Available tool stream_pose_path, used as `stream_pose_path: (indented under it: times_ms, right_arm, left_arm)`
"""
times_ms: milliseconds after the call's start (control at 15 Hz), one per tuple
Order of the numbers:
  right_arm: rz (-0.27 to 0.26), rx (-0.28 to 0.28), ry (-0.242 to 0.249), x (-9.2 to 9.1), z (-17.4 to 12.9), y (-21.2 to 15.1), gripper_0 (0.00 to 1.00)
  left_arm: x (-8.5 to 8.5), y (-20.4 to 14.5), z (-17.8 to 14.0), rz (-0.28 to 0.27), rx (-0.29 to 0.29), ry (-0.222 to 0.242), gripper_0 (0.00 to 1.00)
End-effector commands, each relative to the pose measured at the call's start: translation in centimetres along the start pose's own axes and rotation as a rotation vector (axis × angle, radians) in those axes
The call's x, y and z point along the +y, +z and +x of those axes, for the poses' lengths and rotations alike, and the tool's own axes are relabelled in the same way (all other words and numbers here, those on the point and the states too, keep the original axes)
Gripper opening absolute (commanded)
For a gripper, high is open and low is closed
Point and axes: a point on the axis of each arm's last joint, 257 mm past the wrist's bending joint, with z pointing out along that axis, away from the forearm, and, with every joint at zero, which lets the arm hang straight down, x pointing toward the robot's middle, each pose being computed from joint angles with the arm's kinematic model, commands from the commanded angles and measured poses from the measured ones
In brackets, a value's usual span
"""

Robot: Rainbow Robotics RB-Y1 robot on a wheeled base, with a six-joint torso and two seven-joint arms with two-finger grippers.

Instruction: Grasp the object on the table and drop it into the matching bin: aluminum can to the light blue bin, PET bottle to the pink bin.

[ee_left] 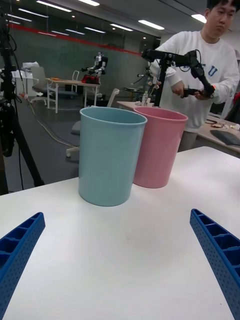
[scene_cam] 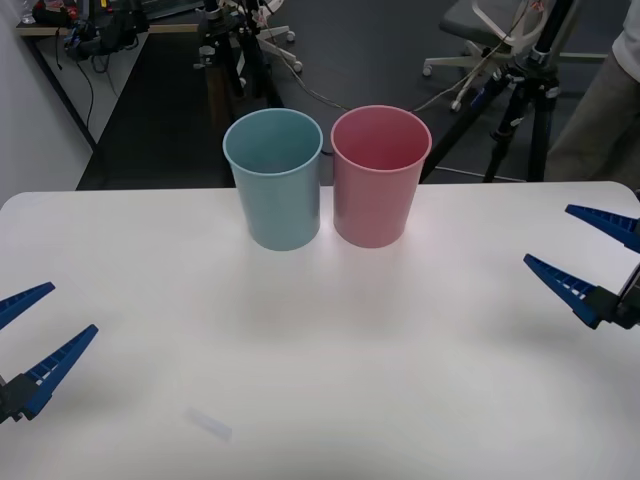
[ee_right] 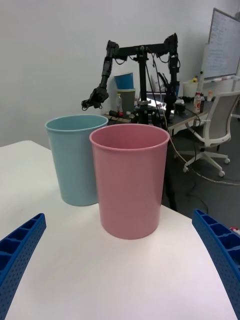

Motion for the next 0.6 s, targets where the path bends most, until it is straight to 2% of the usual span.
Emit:
stream_pose_path:
  times_ms: [67, 333, 600]
  right_arm:
    - [0.004, 0.037, 0.046, -0.4, -0.1, -3.5, 1.0]
    - [0.04, 0.075, 0.091, -1.5, -0.3, -6.7, 1.0]
    - [0.048, 0.079, 0.103, -1.6, -0.2, -7.2, 1.0]
  left_arm:
    - [0.0, 0.0, 0.0, 0.0, 0.0, 0.0, 1.0]
    - [0.0, 0.0, 0.0, 0.0, 0.0, 0.0, 1.0]
    - [0.0, 0.0, 0.0, 0.0, 0.0, 0.0, 1.0]
